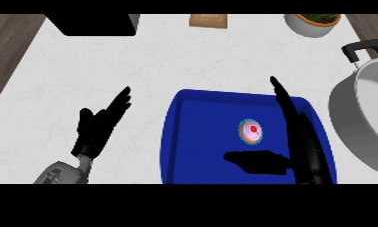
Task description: Pick the cupcake from the tray and place it in the pot
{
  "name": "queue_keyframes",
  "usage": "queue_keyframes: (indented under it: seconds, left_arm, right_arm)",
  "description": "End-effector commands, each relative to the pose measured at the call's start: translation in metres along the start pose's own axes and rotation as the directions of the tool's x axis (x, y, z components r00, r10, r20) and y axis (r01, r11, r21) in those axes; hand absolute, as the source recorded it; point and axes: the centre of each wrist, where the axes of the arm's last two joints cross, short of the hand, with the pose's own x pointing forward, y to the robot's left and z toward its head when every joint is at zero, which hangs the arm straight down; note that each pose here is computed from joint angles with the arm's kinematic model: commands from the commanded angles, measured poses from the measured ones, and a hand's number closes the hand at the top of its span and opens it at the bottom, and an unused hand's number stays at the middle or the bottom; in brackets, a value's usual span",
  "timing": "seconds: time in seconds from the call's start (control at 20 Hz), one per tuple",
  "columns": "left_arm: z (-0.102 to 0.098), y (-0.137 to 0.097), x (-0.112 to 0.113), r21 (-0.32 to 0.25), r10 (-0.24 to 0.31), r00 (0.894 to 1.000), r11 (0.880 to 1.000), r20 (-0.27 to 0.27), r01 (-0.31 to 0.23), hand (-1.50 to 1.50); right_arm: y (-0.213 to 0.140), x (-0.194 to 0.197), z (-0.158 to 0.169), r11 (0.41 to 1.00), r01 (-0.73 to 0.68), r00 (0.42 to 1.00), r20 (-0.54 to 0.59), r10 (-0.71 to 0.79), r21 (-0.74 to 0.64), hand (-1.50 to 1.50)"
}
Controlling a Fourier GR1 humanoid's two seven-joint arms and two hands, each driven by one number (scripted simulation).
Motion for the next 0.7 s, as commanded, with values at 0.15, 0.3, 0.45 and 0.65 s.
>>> queue_keyframes:
  seconds: [0.15, 0.3, 0.45, 0.65]
  left_arm:
    - [-0.006, -0.003, -0.005, -0.004, 0.007, 1.000, 1.000, -0.007, -0.007, 0.00]
    - [0.002, -0.013, 0.005, -0.007, 0.005, 1.000, 1.000, 0.000, -0.005, 0.00]
    - [-0.005, -0.004, 0.001, 0.007, 0.001, 1.000, 1.000, -0.010, -0.001, 0.00]
    - [0.004, 0.015, 0.012, 0.006, -0.003, 1.000, 1.000, -0.008, 0.003, 0.00]
  right_arm:
    - [0.005, -0.046, -0.023, 0.974, -0.125, 0.975, -0.160, 0.156, 0.188, -1.50]
    - [0.007, -0.056, -0.022, 0.977, -0.127, 0.978, -0.143, 0.152, 0.172, -1.50]
    - [0.011, -0.077, -0.028, 0.982, -0.145, 0.980, -0.118, 0.160, 0.124, -1.50]
    - [-0.009, -0.078, -0.044, 0.992, -0.108, 0.989, -0.099, 0.114, 0.068, -1.50]
